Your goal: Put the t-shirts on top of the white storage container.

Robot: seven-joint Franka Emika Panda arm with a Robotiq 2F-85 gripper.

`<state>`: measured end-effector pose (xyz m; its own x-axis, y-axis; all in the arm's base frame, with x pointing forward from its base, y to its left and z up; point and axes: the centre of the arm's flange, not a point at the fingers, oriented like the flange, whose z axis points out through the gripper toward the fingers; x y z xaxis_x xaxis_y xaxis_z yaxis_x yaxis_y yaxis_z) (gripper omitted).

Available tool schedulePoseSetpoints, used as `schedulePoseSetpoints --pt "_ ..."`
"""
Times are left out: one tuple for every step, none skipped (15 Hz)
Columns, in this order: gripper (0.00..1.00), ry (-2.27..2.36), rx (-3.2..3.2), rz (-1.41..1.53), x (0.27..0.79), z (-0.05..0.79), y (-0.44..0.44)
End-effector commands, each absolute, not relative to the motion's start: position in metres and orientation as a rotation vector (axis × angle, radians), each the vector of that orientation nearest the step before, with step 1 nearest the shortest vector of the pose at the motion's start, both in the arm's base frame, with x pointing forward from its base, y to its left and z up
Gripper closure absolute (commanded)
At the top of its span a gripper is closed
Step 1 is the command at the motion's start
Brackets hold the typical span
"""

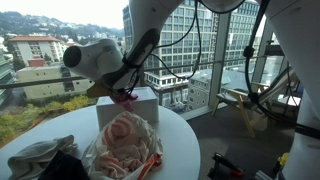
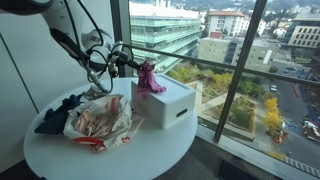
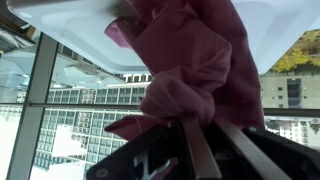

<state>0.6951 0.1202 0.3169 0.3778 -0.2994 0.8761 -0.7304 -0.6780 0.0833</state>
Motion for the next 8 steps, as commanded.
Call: schedulePoseSetpoints --pt "0.61 -0.923 2.299 1.175 0.726 0.303 0.132" --pt "0.56 -0.919 2.345 1.179 0.718 0.304 0.139" --pt "0.47 -0.893 2.383 1.194 0.71 0.307 0.148" --pt "0.4 -0.819 2.397 1.229 0.694 0.313 0.159" --pt "0.31 -0.765 2.42 1.238 0.683 0.32 0.168" --pt "0.24 -0.732 2.443 1.246 0.668 0.331 0.179" --pt "0.18 -0.709 2.461 1.243 0.651 0.345 0.188" --pt "0.09 -0.684 2.472 1.246 0.638 0.359 0.198"
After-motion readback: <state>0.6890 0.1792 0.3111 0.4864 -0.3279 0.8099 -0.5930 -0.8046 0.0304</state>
